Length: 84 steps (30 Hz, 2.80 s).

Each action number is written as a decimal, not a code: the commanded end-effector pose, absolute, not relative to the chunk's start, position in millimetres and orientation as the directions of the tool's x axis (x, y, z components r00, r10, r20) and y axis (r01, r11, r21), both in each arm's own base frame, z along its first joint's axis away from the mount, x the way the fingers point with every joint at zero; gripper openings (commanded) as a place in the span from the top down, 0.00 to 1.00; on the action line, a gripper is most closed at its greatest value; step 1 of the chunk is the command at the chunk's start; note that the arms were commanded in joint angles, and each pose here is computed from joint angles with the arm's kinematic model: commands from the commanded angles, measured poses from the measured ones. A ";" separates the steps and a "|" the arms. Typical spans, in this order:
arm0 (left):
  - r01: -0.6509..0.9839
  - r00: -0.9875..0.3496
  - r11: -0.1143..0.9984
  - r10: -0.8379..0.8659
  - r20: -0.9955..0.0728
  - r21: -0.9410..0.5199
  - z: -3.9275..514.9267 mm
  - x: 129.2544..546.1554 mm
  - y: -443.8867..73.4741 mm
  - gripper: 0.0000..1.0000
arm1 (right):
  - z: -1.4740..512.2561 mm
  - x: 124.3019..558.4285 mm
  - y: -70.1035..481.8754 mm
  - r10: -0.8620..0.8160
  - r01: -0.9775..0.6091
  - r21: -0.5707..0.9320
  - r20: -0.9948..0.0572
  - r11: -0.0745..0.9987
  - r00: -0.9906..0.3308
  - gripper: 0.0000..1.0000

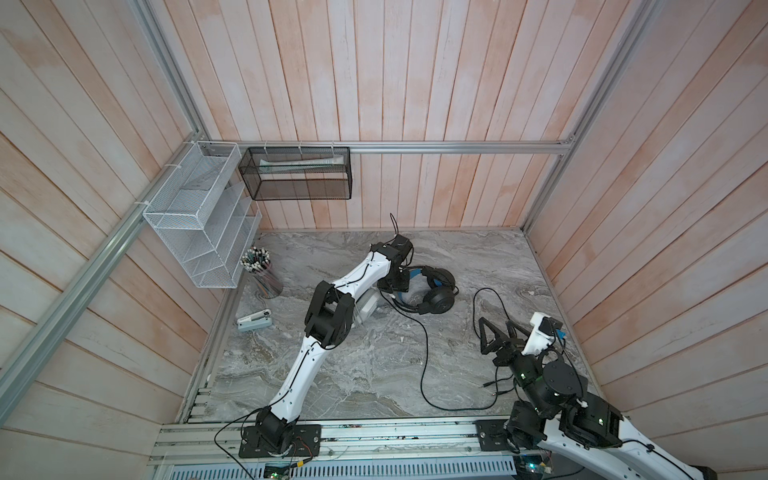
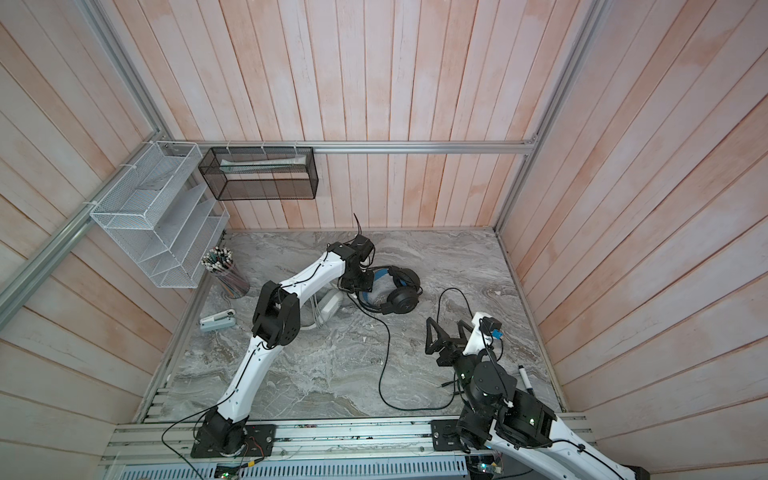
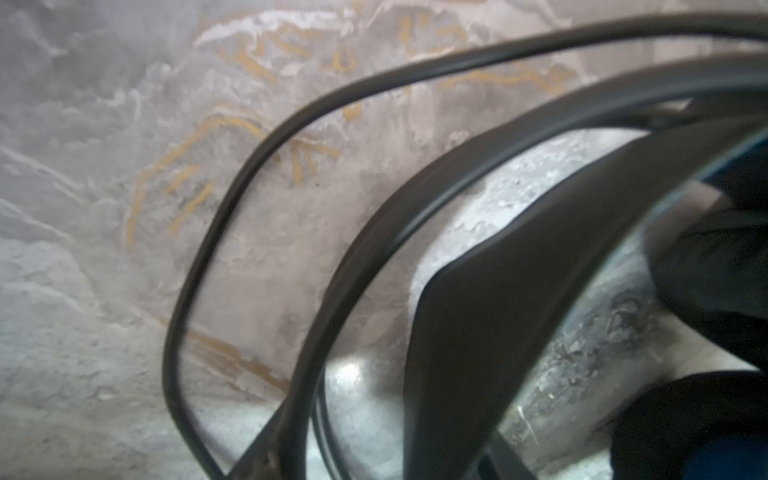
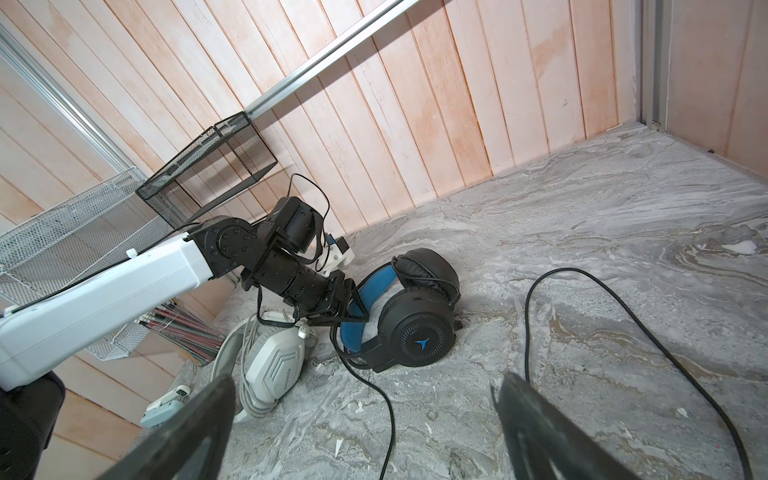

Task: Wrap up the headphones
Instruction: 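Lift the black headset high off the table with the left gripper, then bring the black headset toward the robot with the left gripper while the right gripper approaches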

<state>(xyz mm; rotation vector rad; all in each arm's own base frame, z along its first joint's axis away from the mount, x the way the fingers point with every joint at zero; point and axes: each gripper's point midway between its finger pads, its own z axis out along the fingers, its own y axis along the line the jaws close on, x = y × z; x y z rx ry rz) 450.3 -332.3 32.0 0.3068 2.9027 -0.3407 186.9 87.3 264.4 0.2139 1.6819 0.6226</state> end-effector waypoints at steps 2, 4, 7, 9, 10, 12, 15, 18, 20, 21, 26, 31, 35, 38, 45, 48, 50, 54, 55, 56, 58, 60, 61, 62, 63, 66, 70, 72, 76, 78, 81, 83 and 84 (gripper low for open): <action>0.211 -0.962 0.959 0.170 -0.213 -0.190 22.9 450.0 -333.6 0.44 | 263.1 186.6 88.7 0.472 -0.208 0.512 -0.855 0.833 -0.214 0.00; 0.204 -0.964 0.960 0.163 -0.211 -0.190 20.5 451.4 -333.1 0.50 | 262.9 186.7 89.0 0.469 -0.209 0.510 -0.857 0.835 -0.216 0.00; 0.202 -0.966 0.961 0.163 -0.202 -0.190 15.2 450.6 -333.2 0.61 | 263.1 186.5 88.8 0.470 -0.209 0.511 -0.856 0.834 -0.215 0.00; 0.202 -0.966 0.962 0.166 -0.196 -0.185 12.1 449.7 -332.2 0.68 | 263.1 186.6 88.2 0.472 -0.207 0.512 -0.855 0.834 -0.214 0.00; 0.201 -0.967 0.963 0.166 -0.194 -0.181 11.4 449.5 -331.1 0.70 | 263.1 186.6 88.1 0.472 -0.206 0.512 -0.855 0.834 -0.213 0.00; 0.203 -0.966 0.963 0.167 -0.200 -0.176 12.2 450.6 -330.8 0.75 | 262.8 186.8 88.1 0.472 -0.205 0.512 -0.855 0.834 -0.214 0.00; 0.207 -0.959 0.961 0.162 -0.234 -0.183 24.6 457.8 -334.4 0.82 | 261.6 187.0 88.9 0.467 -0.205 0.508 -0.857 0.837 -0.216 0.00; 0.218 -0.944 0.953 0.152 -0.291 -0.211 48.8 468.9 -342.7 0.89 | 261.3 187.6 89.2 0.463 -0.202 0.503 -0.860 0.840 -0.217 0.00; 0.223 -0.932 0.946 0.137 -0.335 -0.235 67.8 476.3 -348.6 0.93 | 261.5 188.1 89.4 0.459 -0.199 0.500 -0.861 0.843 -0.218 0.00; 0.228 -0.924 0.940 0.127 -0.362 -0.252 79.8 480.3 -352.2 0.95 | 261.0 188.4 89.4 0.457 -0.196 0.497 -0.862 0.845 -0.219 0.00; 0.238 -0.882 0.908 0.054 -0.467 -0.344 143.0 489.7 -364.3 1.00 | 262.0 189.0 85.8 0.455 -0.177 0.492 -0.865 0.852 -0.214 0.00; 0.280 -0.825 0.861 -0.010 -0.565 -0.424 211.3 488.7 -369.3 1.00 | 268.3 188.7 76.7 0.467 -0.148 0.496 -0.863 0.856 -0.194 0.00; 0.328 -0.748 0.824 -0.072 -0.660 -0.461 275.9 482.2 -365.8 1.00 | 279.3 187.5 69.6 0.478 -0.139 0.501 -0.862 0.854 -0.169 0.00; 0.339 -0.683 0.820 -0.122 -0.720 -0.461 317.7 473.7 -353.9 1.00 | 292.1 185.9 63.7 0.490 -0.140 0.509 -0.859 0.850 -0.145 0.00; 0.375 -0.621 0.822 -0.119 -0.775 -0.427 354.3 433.6 -322.8 1.00 | 328.1 177.2 46.3 0.537 -0.172 0.541 -0.840 0.823 -0.074 0.00; 0.396 -0.613 0.839 -0.060 -0.787 -0.372 344.2 412.0 -305.1 1.00 | 340.7 173.4 44.5 0.539 -0.207 0.538 -0.840 0.817 -0.053 0.00; 0.400 -0.603 0.852 -0.034 -0.797 -0.339 336.4 396.4 -290.1 1.00 | 346.3 171.8 45.4 0.532 -0.227 0.528 -0.845 0.818 -0.048 0.00; 0.478 -0.565 0.824 0.022 -0.825 -0.305 327.2 353.3 -268.6 1.00 | 355.1 169.7 55.8 0.505 -0.291 0.494 -0.862 0.819 -0.040 0.00; 0.496 -0.558 0.814 0.031 -0.829 -0.303 324.1 343.7 -264.9 1.00 | 356.8 169.8 60.2 0.493 -0.307 0.480 -0.869 0.822 -0.041 0.00; 0.519 -0.543 0.802 0.041 -0.839 -0.297 322.7 331.4 -259.6 1.00 | 358.5 170.6 64.4 0.481 -0.315 0.469 -0.876 0.825 -0.046 0.00; 0.555 -0.517 0.782 0.058 -0.854 -0.283 318.7 312.0 -251.0 1.00 | 361.4 173.6 73.4 0.446 -0.324 0.438 -0.893 0.839 -0.053 0.00; 0.583 -0.491 0.767 0.069 -0.868 -0.269 315.0 295.3 -242.8 1.00 | 363.9 178.9 86.3 0.397 -0.331 0.394 -0.916 0.857 -0.062 0.00; 0.601 -0.476 0.755 0.075 -0.876 -0.262 315.0 288.5 -240.8 1.00 | 364.6 181.2 93.2 0.375 -0.339 0.375 -0.924 0.863 -0.069 0.00; 0.616 -0.455 0.745 0.073 -0.888 -0.254 315.8 282.3 -238.1 1.00 | 365.8 183.8 102.8 0.346 -0.354 0.351 -0.935 0.867 -0.080 0.00; 0.631 -0.433 0.736 0.071 -0.899 -0.245 314.9 276.8 -235.7 1.00 | 366.8 187.1 108.7 0.326 -0.350 0.336 -0.941 0.874 -0.090 0.00; 0.688 -0.366 0.692 0.072 -0.928 -0.218 312.5 261.1 -234.5 1.00 | 373.1 198.1 122.0 0.271 -0.323 0.292 -0.956 0.900 -0.108 0.00; 0.737 -0.327 0.647 0.092 -0.940 -0.193 303.1 245.6 -238.3 1.00 | 391.7 199.9 147.7 0.216 -0.405 0.241 -0.971 0.882 -0.107 0.00; 0.756 -0.310 0.630 0.106 -0.945 -0.178 299.4 239.6 -240.8 1.00 | 396.4 200.4 158.0 0.191 -0.440 0.220 -0.976 0.871 -0.109 0.00; 0.796 -0.266 0.586 0.113 -0.957 -0.153 302.2 221.3 -245.7 1.00 | 377.7 204.8 183.4 0.095 -0.513 0.167 -0.982 0.842 -0.165 0.00; 0.804 -0.248 0.575 0.094 -0.964 -0.151 304.4 215.9 -243.5 1.00 | 362.9 212.8 189.6 0.064 -0.513 0.166 -0.975 0.842 -0.211 0.00; 0.801 -0.237 0.580 0.084 -0.968 -0.146 305.7 214.1 -240.3 1.00 | 352.7 224.4 186.8 0.084 -0.500 0.201 -0.965 0.842 -0.247 0.00; 0.810 -0.233 0.567 0.079 -0.969 -0.149 306.6 211.3 -241.6 1.00 | 353.8 225.7 190.4 0.094 -0.538 0.220 -0.963 0.814 -0.253 0.00; 0.818 -0.231 0.556 0.079 -0.970 -0.149 307.2 209.4 -242.8 1.00 | 354.1 226.6 192.7 0.092 -0.556 0.224 -0.963 0.800 -0.255 0.00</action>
